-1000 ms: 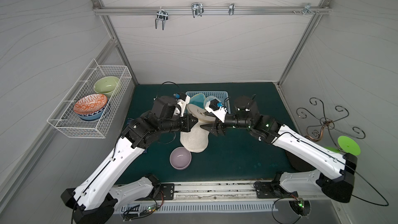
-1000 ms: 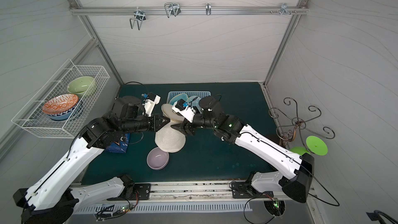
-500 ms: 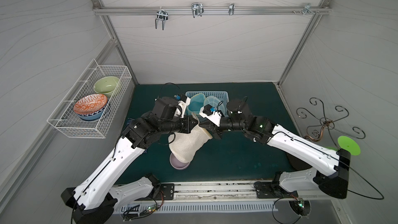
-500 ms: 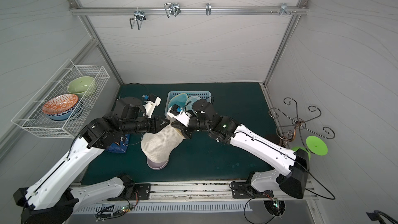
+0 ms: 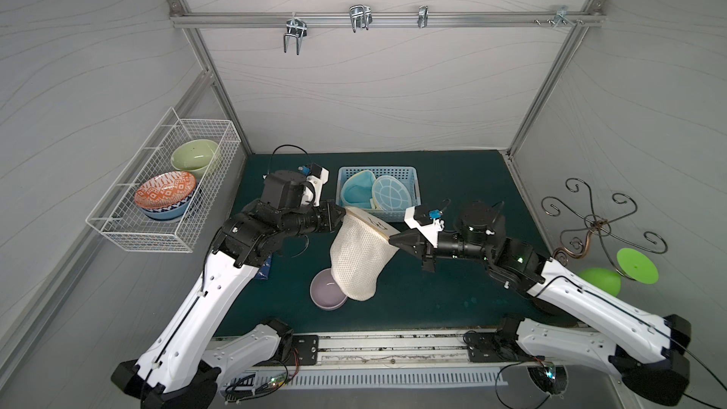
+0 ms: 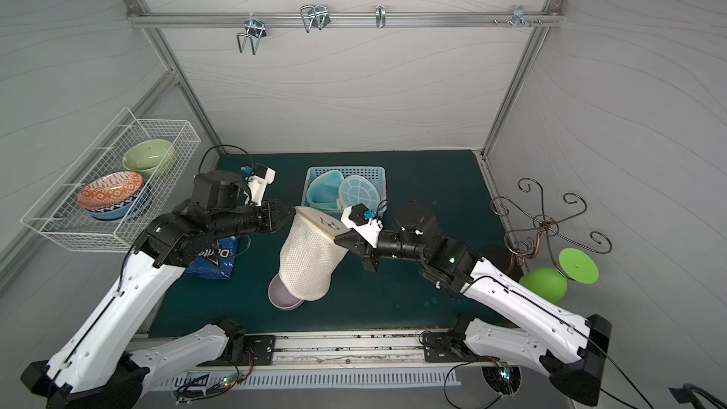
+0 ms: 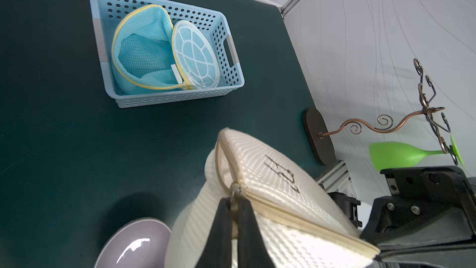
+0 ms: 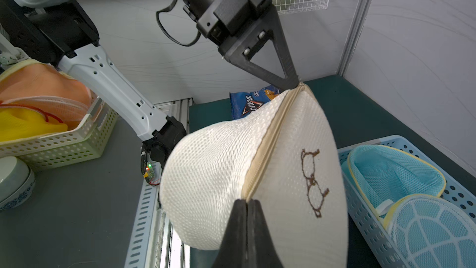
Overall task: Turn the laundry bag inside out
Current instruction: Zip the zipper on the laundry bag.
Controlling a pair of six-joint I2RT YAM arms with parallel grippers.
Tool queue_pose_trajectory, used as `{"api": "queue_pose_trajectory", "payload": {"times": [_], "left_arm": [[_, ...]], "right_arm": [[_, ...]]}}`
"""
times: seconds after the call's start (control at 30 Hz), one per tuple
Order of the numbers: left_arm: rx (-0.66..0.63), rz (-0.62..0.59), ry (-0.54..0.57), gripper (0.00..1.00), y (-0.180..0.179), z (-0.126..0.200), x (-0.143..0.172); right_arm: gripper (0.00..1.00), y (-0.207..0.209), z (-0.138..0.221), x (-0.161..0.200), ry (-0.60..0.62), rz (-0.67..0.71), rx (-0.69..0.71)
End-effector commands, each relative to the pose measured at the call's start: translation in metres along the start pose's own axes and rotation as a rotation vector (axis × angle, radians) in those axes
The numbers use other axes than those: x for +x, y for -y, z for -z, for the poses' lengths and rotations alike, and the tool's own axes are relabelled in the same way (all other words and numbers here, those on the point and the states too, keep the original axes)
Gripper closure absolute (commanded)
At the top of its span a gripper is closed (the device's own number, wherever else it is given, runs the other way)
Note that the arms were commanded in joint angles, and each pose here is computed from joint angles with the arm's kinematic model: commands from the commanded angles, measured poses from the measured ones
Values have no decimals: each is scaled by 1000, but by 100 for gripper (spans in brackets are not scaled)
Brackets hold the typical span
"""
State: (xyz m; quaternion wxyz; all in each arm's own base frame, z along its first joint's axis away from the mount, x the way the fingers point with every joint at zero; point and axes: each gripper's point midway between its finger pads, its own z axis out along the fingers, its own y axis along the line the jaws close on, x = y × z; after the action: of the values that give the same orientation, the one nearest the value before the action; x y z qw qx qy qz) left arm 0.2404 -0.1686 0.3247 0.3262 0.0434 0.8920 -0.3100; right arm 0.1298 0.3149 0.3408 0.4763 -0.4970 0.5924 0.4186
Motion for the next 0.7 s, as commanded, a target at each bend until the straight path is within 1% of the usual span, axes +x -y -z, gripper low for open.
{"api": "queue_pose_trajectory", "payload": {"times": [0.0,0.07,0.13,0.23,0.3,0.33,0.4,0.43,0.5,0.57,0.67], "left_arm": [[-94,-8,144,100,-24,9,-35],[-49,-24,155,100,-14,16,-38],[7,-32,148,100,2,21,-36],[11,-101,144,100,20,25,-27],[25,-117,132,100,29,24,-20],[33,-123,126,100,32,22,-18],[47,-123,117,100,36,21,-15],[47,-129,112,100,37,21,-14],[45,-129,106,100,38,21,-13],[49,-124,102,100,38,22,-12],[54,-121,95,100,39,21,-11]], "right_arm": [[100,-5,28,-7,76,-64,-29],[100,7,32,1,56,-113,0],[100,5,25,4,22,-127,-20],[100,1,8,1,-10,-106,-29],[70,0,-3,1,-56,-95,-41],[58,0,-10,1,-80,-90,-45],[40,4,-19,-4,-95,-71,-26],[34,5,-23,-8,-97,-53,-19],[31,10,-32,-11,-121,-43,-6],[30,13,-43,-13,-139,-42,-5],[30,14,-65,-6,-183,0,14]]}}
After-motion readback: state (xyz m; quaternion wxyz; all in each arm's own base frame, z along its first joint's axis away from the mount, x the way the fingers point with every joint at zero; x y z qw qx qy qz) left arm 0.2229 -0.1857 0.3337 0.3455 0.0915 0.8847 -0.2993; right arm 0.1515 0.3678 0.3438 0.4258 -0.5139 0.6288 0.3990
